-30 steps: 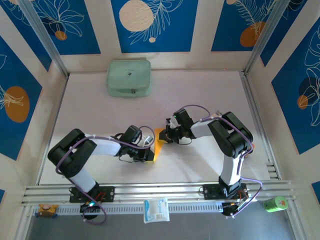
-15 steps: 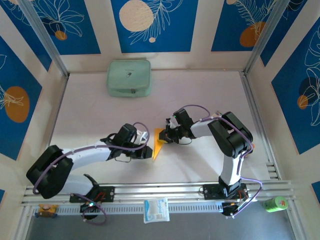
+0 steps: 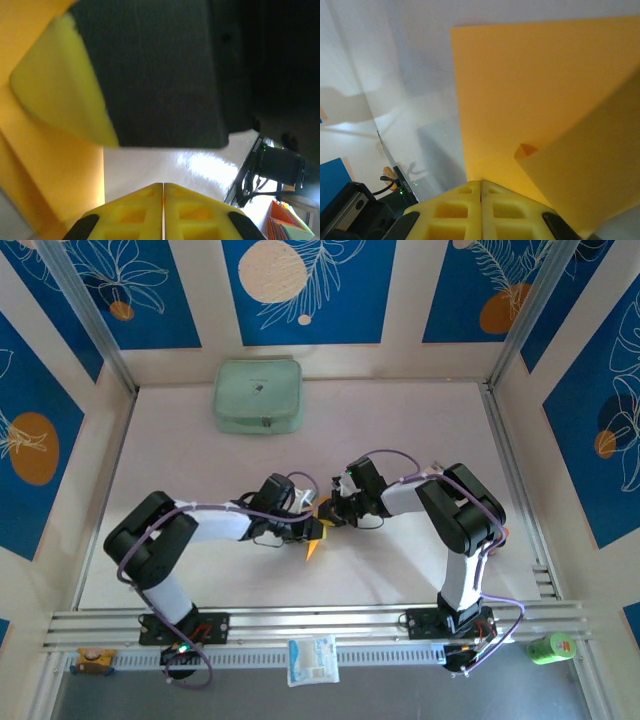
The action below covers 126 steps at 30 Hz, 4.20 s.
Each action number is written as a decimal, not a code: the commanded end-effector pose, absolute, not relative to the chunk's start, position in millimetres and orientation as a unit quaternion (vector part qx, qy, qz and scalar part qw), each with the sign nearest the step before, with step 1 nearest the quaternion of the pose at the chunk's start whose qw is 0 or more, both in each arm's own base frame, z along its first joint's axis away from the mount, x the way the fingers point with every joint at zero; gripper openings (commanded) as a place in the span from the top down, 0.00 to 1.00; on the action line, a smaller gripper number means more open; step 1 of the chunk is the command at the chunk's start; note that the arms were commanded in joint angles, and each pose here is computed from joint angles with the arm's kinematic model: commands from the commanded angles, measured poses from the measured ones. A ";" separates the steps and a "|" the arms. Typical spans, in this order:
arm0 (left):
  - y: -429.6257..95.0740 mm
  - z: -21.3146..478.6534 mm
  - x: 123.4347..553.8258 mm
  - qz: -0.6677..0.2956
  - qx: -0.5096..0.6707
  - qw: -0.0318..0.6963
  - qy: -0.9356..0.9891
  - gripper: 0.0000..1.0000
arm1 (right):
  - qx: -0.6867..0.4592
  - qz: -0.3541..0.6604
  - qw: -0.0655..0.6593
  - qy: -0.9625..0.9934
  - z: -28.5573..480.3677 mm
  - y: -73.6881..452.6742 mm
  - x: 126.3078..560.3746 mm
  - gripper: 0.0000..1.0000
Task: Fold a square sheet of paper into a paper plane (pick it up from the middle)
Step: Fold the wing for the fifth time at the center of the table.
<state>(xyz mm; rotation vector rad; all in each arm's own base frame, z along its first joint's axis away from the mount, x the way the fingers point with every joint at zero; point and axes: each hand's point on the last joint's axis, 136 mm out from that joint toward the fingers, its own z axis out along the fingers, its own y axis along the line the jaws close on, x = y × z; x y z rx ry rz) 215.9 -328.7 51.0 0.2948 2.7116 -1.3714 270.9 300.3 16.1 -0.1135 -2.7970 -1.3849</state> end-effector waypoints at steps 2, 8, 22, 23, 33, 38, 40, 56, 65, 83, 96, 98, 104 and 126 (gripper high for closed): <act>-333.2 44.7 226.8 -0.437 0.106 0.052 0.892 0.90 | -0.100 -0.342 0.054 -0.933 -40.2 265.9 247.6 0.93; -317.7 16.3 208.4 -0.410 0.100 0.021 0.907 0.92 | -0.102 -0.340 0.055 -0.933 -41.0 264.8 246.7 0.93; -289.4 -7.7 157.1 -0.359 0.123 -0.028 0.925 0.92 | -0.107 -0.334 0.056 -0.935 -43.9 260.5 244.8 0.93; -287.6 -8.0 154.6 -0.353 0.125 -0.030 0.927 0.92 | -0.108 -0.334 0.055 -0.935 -43.8 260.5 245.1 0.93; -265.1 -10.8 126.5 -0.297 0.152 -0.047 0.942 0.93 | -0.108 -0.333 0.055 -0.935 -42.8 260.6 245.5 0.93; -256.0 -13.3 113.1 -0.286 0.150 -0.051 0.945 0.93 | -0.108 -0.333 0.054 -0.935 -42.2 260.6 246.2 0.93; -251.8 -14.4 108.3 -0.280 0.149 -0.052 0.947 0.94 | -0.108 -0.333 0.055 -0.935 -42.7 260.6 245.4 0.93; -274.2 77.0 167.2 -0.378 0.134 0.126 0.907 0.92 | -0.129 -0.341 0.054 -0.930 -33.3 265.2 240.0 0.92; -318.6 77.1 210.8 -0.423 0.137 0.121 0.887 0.90 | -0.155 -0.336 0.050 -0.928 -28.4 267.8 233.1 0.92; -291.5 -9.6 211.3 -0.325 0.102 0.067 0.938 0.99 | -0.145 -0.360 0.028 -0.921 -9.1 265.8 243.6 0.91; -294.8 -7.6 165.5 -0.385 0.173 -0.009 0.907 1.00 | -0.084 -0.389 -0.086 -0.913 60.9 228.8 255.5 0.88; -295.2 -8.0 167.1 -0.381 0.173 -0.009 0.908 1.00 | -0.067 -0.404 -0.089 -0.908 68.0 234.9 249.5 0.88; -294.8 -6.5 171.0 -0.377 0.166 -0.001 0.911 1.00 | -0.019 -0.398 -0.067 -0.915 58.4 262.9 221.4 0.89; -280.6 -21.4 166.0 -0.357 0.128 -0.001 0.925 1.00 | -0.088 -0.364 -0.036 -0.927 0.3 235.8 241.9 0.91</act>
